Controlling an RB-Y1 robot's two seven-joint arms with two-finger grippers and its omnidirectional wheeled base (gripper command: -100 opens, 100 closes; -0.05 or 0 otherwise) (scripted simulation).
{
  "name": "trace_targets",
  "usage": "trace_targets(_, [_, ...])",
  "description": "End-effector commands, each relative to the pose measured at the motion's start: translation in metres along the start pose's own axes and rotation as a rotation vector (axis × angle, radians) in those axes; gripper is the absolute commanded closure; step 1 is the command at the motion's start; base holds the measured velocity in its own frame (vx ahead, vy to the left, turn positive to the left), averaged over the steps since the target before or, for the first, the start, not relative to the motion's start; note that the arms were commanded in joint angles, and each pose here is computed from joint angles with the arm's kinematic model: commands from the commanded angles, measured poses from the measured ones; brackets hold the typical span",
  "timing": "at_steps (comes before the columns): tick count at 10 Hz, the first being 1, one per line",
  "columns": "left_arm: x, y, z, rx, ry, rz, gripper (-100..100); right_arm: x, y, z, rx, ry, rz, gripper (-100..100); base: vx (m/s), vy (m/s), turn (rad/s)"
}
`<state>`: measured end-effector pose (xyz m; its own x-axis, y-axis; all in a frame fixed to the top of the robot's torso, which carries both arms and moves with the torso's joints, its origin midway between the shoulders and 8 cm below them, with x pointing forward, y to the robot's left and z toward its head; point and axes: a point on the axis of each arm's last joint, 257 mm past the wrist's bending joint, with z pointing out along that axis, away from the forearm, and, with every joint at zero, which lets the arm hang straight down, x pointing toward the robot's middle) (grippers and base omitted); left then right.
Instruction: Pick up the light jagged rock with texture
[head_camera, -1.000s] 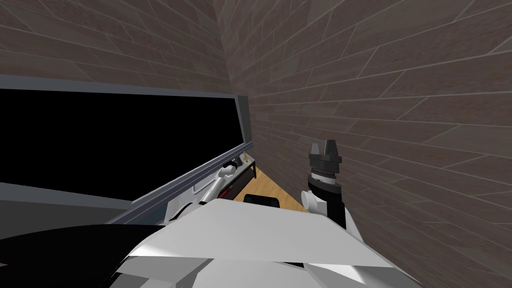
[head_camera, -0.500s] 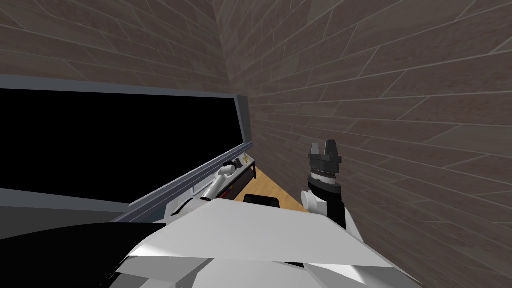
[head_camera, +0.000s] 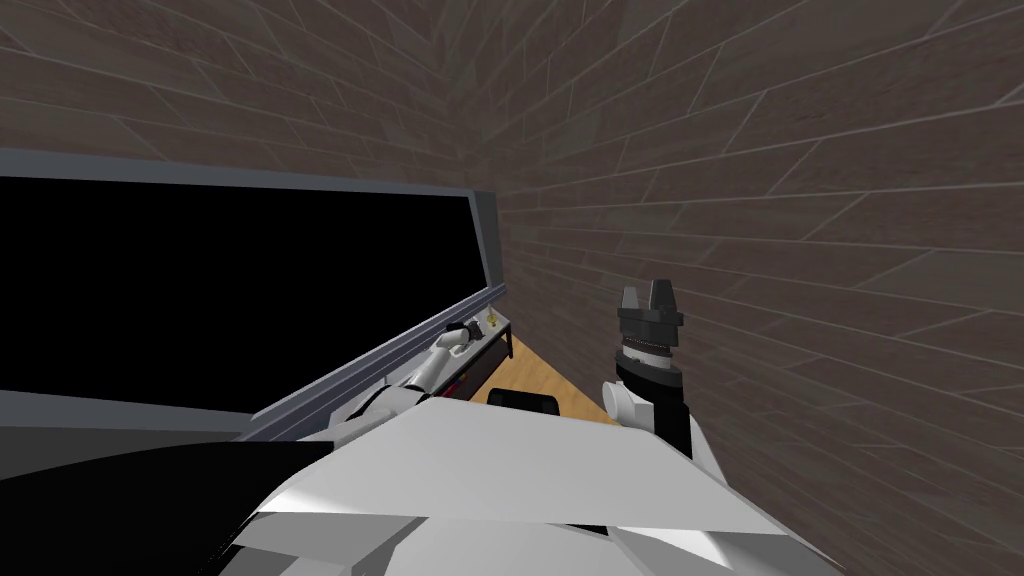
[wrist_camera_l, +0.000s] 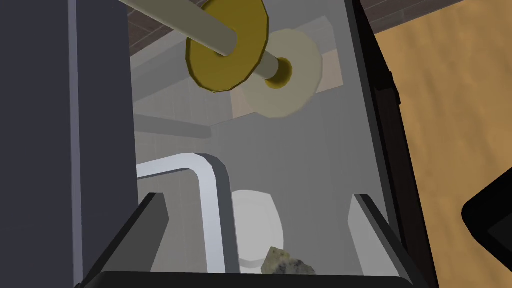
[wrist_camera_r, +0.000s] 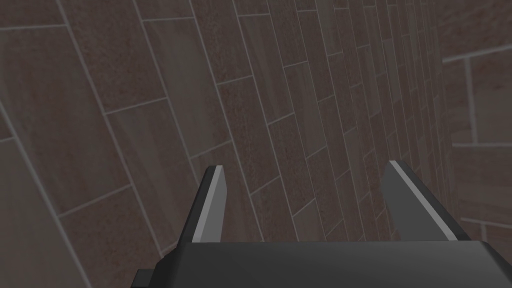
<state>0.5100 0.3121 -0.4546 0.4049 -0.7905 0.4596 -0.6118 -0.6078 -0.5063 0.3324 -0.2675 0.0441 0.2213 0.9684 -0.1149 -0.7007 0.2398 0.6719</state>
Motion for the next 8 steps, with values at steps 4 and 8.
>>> trace_targets(4, [-0.033, 0.025, 0.003, -0.104, -0.082, -0.078, -100, 0.000, 0.000, 0.000, 0.000, 0.000, 0.000, 0, 0.029, 0.029, -0.013])
trace_targets(8, [-0.081, 0.059, -0.001, -0.230, -0.200, -0.198, -100, 0.000, 0.000, 0.000, 0.000, 0.000, 0.000, 0, 0.040, 0.049, -0.010])
